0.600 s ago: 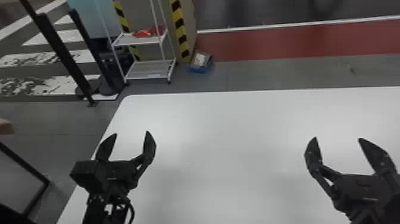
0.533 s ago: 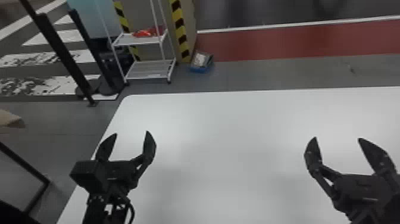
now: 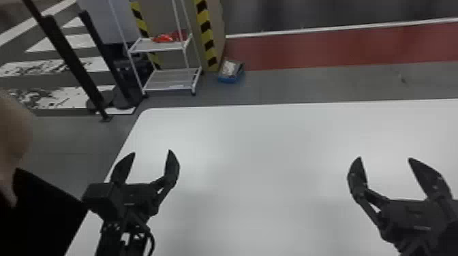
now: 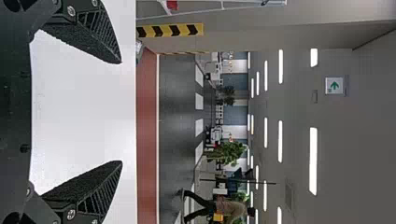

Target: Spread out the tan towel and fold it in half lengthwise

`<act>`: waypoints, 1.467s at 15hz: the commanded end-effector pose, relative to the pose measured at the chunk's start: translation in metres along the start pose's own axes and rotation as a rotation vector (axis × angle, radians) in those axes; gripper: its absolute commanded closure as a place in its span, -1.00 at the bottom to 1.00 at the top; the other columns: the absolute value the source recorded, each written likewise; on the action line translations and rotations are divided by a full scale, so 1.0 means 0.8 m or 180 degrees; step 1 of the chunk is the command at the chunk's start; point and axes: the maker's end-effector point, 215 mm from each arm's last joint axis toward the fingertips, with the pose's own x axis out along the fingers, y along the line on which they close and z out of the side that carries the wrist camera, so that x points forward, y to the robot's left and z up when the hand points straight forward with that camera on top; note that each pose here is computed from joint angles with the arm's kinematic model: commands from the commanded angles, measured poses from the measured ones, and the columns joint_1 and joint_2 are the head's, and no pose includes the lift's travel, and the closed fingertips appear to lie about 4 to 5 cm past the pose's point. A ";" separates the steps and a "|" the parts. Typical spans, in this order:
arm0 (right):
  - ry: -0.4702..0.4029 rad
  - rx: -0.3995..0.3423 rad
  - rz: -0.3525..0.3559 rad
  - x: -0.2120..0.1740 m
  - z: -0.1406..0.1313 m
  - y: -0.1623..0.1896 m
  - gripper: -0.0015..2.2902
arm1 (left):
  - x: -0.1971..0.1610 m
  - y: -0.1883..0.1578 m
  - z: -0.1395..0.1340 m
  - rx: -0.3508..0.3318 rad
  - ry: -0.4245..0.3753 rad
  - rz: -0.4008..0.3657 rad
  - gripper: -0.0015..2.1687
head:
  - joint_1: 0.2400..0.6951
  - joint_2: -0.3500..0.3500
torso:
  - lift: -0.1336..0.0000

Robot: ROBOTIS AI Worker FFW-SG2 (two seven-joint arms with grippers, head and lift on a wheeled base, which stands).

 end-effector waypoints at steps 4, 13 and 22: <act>0.0005 0.0000 -0.0009 0.000 -0.001 -0.001 -0.89 | 0.000 -0.001 -0.001 0.0000 0.0003 -0.0014 -0.93 | 1.00 0.61 | -0.87; 0.0010 -0.0005 -0.0022 -0.002 -0.002 -0.004 -0.89 | -0.001 -0.001 -0.005 0.0002 0.0027 -0.0021 -0.93 | 1.00 0.60 | -0.87; 0.0015 -0.0008 -0.0027 -0.002 -0.003 -0.005 -0.89 | 0.000 -0.001 -0.005 0.0006 0.0022 -0.0021 -0.93 | 1.00 0.59 | -0.87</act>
